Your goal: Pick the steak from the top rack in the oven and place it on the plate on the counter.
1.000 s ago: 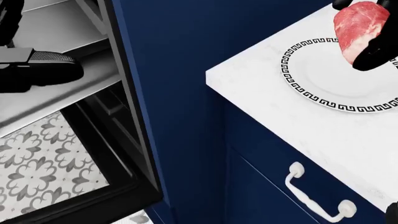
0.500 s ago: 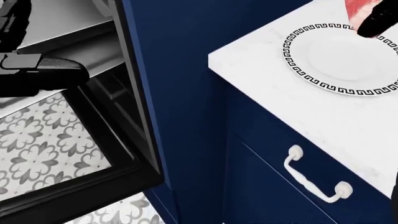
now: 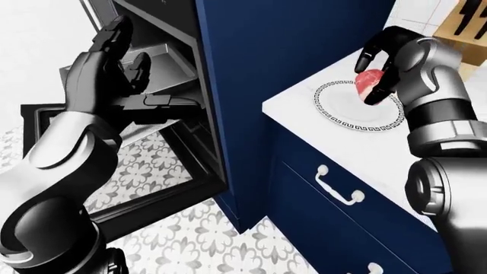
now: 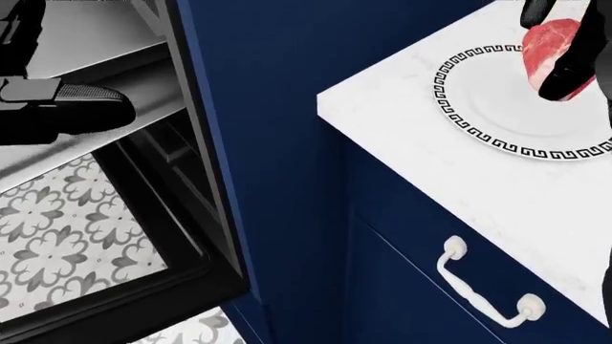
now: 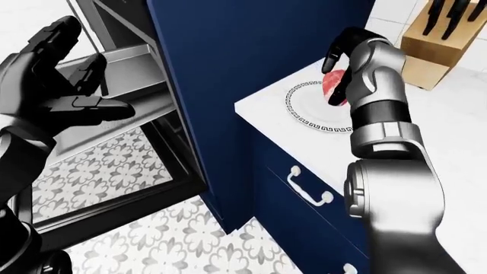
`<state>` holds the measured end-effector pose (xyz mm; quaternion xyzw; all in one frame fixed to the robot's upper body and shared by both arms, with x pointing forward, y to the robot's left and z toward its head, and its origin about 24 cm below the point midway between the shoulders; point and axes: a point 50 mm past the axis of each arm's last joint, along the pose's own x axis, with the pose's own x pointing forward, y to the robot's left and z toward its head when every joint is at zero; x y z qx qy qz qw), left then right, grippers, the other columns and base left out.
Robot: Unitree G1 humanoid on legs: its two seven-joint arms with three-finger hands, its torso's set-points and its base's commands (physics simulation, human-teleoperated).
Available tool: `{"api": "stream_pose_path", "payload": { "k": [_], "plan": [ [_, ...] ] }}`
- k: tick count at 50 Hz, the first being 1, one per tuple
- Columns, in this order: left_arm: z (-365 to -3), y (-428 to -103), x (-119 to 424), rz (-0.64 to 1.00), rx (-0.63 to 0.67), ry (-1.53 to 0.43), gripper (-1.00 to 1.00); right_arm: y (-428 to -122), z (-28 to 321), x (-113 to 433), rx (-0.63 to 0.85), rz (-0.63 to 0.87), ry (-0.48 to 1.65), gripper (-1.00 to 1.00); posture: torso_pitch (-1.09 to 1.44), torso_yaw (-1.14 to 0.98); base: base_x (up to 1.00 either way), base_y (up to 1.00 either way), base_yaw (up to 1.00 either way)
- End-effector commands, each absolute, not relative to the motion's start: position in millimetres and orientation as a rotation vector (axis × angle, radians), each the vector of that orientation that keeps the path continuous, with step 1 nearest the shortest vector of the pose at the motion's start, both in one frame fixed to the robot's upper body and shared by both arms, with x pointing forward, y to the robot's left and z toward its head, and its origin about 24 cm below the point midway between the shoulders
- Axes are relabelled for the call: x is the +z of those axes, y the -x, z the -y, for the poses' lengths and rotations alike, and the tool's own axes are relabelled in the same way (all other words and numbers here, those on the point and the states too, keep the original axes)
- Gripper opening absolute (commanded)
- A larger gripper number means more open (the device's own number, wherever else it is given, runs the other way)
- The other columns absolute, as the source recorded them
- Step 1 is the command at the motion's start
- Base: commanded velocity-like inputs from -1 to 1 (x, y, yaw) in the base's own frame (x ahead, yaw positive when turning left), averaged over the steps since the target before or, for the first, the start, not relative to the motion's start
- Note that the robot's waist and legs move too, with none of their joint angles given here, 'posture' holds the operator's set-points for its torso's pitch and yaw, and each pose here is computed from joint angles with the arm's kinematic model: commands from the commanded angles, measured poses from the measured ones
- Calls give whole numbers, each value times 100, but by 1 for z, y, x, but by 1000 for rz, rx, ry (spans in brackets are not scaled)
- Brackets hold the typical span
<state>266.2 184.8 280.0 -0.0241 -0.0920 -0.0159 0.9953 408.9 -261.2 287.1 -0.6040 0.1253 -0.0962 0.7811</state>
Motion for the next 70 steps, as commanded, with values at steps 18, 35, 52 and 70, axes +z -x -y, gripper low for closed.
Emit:
{"api": "stream_pose_path", "payload": {
  "k": [18,35,52,70],
  "plan": [
    [-186,-261,291,274,-27,52,100,-410,258,292,-233,-216,1318,-100,2,0,0,0,0],
    [-187,-261,291,275,-26,51,100,-412,258,285,-226,-216,1323,8,2,0,0,0,0],
    [-187,-262,292,279,-26,48,100,-405,261,306,-247,-178,1318,25,2,0,0,0,0],
    [-206,-247,311,312,7,74,100,-305,282,359,-352,-31,1291,85,2,0,0,0,0]
  ]
}}
